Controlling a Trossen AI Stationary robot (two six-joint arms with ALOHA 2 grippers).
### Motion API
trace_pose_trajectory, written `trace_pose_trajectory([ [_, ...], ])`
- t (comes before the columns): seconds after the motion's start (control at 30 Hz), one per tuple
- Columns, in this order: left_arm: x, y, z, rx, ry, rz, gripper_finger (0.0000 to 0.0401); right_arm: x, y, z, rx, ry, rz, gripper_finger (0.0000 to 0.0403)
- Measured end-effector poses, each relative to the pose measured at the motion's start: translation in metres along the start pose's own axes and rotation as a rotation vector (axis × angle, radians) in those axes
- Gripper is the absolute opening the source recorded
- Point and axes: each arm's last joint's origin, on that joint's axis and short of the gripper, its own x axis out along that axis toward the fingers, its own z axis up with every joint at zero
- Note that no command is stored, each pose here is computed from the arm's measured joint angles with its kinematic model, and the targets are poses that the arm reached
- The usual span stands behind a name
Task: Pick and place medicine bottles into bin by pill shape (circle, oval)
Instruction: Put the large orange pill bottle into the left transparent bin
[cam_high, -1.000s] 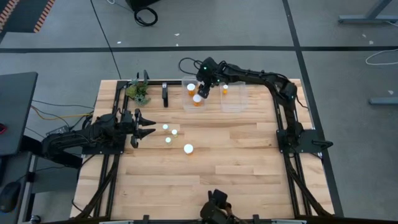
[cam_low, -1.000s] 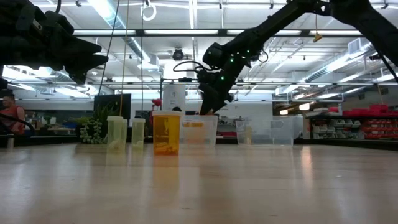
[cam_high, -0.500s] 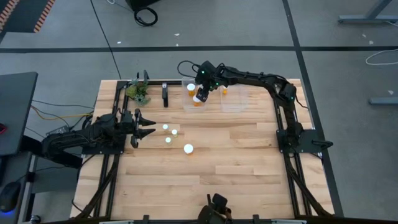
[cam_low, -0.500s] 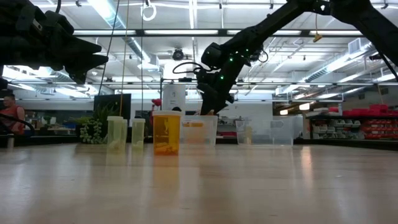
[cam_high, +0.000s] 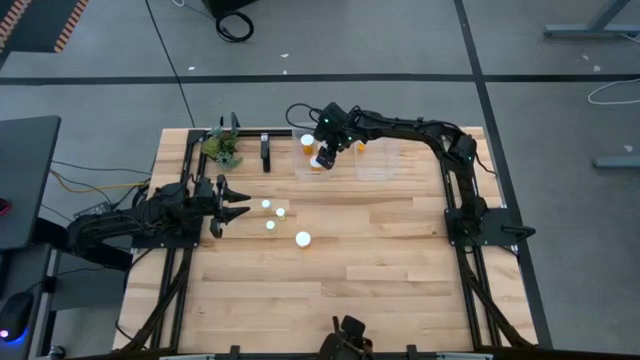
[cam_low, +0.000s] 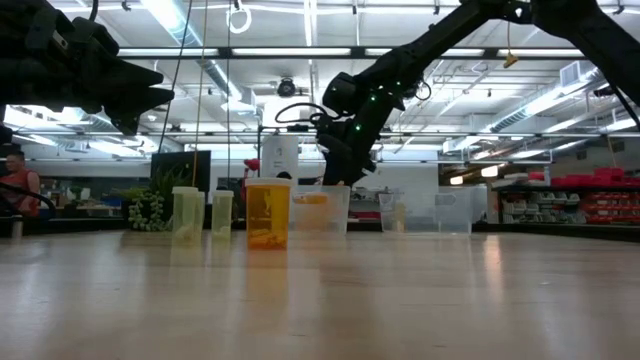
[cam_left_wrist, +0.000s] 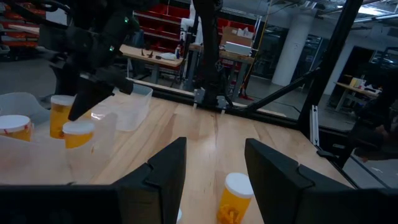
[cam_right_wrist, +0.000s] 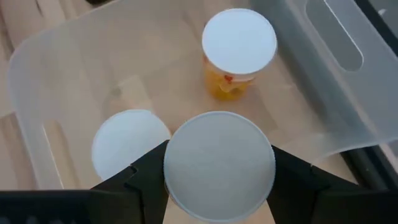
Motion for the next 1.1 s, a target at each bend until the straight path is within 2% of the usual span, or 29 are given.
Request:
trace_pose_trajectory([
  [0.23,0.000,0.000,0.000,0.000,0.000,0.000,0.0172,-0.001,-0.011,0.002,0.038,-0.032,-0.023,0.0225],
  [0.43,0.000,0.000,0.000,0.000,0.000,0.000,0.0172,0.000,0.017,0.003,0.009,-0.007,-0.034,0.0225],
  [0.57,0.000,0.000,0.000,0.000,0.000,0.000,0.0172,-0.008,0.005,0.015,0.016,-0.064,-0.051,0.0225],
  [0.7,0.000,0.000,0.000,0.000,0.000,0.000,0.0172,-0.010,-0.011,0.015,0.077,-0.070,-0.032,0.0225],
  [0.9,0.000,0.000,0.000,0.000,0.000,0.000,0.0172,0.001,0.009,0.013,0.050,-0.039,-0.004,0.0225],
  [1.03,0.000,0.000,0.000,0.000,0.000,0.000,0.0172,0.003,-0.006,0.028,0.070,-0.058,-0.034,0.0225],
  [1.1,0.000,0.000,0.000,0.000,0.000,0.000,0.0172,0.008,-0.010,0.031,0.071,-0.014,-0.046,0.0225],
])
